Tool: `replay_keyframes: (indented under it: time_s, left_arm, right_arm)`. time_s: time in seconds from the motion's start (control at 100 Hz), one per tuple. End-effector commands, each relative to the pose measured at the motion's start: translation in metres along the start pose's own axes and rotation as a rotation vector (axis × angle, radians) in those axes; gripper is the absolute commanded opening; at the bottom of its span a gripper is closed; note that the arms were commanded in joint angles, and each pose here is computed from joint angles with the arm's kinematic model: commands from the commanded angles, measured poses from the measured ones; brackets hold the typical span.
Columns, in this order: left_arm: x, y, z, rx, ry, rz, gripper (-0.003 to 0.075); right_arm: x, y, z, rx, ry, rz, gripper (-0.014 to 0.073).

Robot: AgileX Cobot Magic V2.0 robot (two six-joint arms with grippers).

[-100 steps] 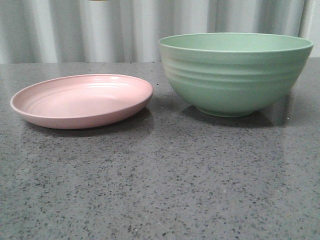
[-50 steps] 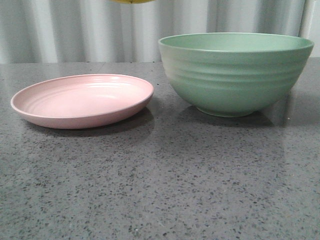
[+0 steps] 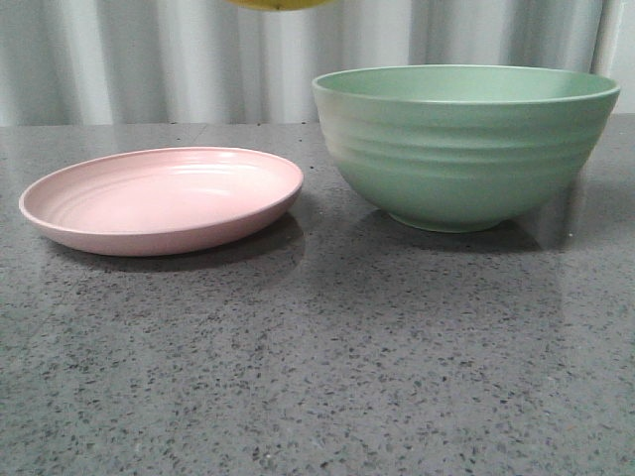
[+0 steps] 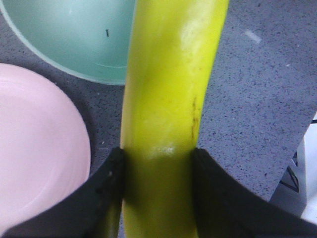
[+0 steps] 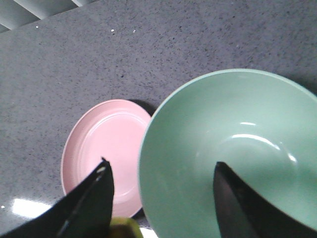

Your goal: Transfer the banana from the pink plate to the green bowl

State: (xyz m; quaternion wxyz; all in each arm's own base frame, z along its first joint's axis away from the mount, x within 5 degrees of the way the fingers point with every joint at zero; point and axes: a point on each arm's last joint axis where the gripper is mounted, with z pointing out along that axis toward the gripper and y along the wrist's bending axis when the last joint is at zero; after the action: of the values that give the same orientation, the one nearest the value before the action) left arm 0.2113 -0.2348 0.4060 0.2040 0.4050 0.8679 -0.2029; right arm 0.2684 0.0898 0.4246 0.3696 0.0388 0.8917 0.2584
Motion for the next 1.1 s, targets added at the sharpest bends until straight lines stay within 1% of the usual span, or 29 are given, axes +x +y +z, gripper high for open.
replay_keyframes:
  time_s: [0.0, 0.08, 0.19, 0.29, 0.56, 0.61, 0.66, 0.78, 0.85, 0.92, 1.09]
  left_arm:
    - [-0.008, -0.006, -0.023, -0.012, -0.144, -0.015, -0.0019]
    - [-0.008, -0.005, -0.023, -0.021, -0.144, -0.015, -0.0019]
    - [-0.009, -0.003, -0.017, -0.028, -0.13, -0.016, -0.0019]
    - [-0.012, 0.001, -0.005, -0.031, -0.108, -0.034, -0.0019]
    - [-0.016, 0.003, -0.001, -0.045, -0.13, -0.047, -0.0019]
    - [-0.016, 0.003, -0.001, -0.046, -0.131, -0.047, -0.0019]
    - [-0.016, 0.003, -0.001, -0.046, -0.131, -0.047, -0.0019]
    - [-0.016, 0.003, -0.001, -0.042, -0.13, -0.048, -0.0019]
    - [-0.016, 0.001, -0.001, -0.023, -0.131, -0.056, -0.0019]
    - [-0.016, 0.0, -0.001, -0.01, -0.132, -0.06, -0.0019]
    - [-0.016, -0.001, -0.001, 0.003, -0.129, -0.065, -0.0018]
  right_arm:
    - [-0.001, 0.01, -0.007, -0.095, -0.046, 0.059, 0.0369]
    - [0.007, 0.011, 0.002, -0.12, -0.028, 0.082, 0.0369]
    - [0.014, 0.016, 0.007, -0.136, -0.005, 0.077, 0.0369]
    - [0.014, 0.019, 0.007, -0.149, -0.022, 0.072, 0.0369]
    - [0.019, 0.013, 0.014, -0.124, -0.011, 0.07, 0.036]
    - [0.02, 0.013, 0.015, -0.122, -0.009, 0.071, 0.0331]
    - [0.02, 0.012, 0.016, -0.122, -0.018, 0.073, 0.0279]
    - [0.014, 0.013, 0.016, -0.134, -0.078, 0.077, 0.0114]
    - [0.012, 0.013, 0.017, -0.136, -0.098, 0.08, 0.0048]
    - [0.011, 0.012, 0.019, -0.138, -0.106, 0.083, 0.0018]
    - [0.01, 0.011, 0.025, -0.135, -0.102, 0.09, 0.0019]
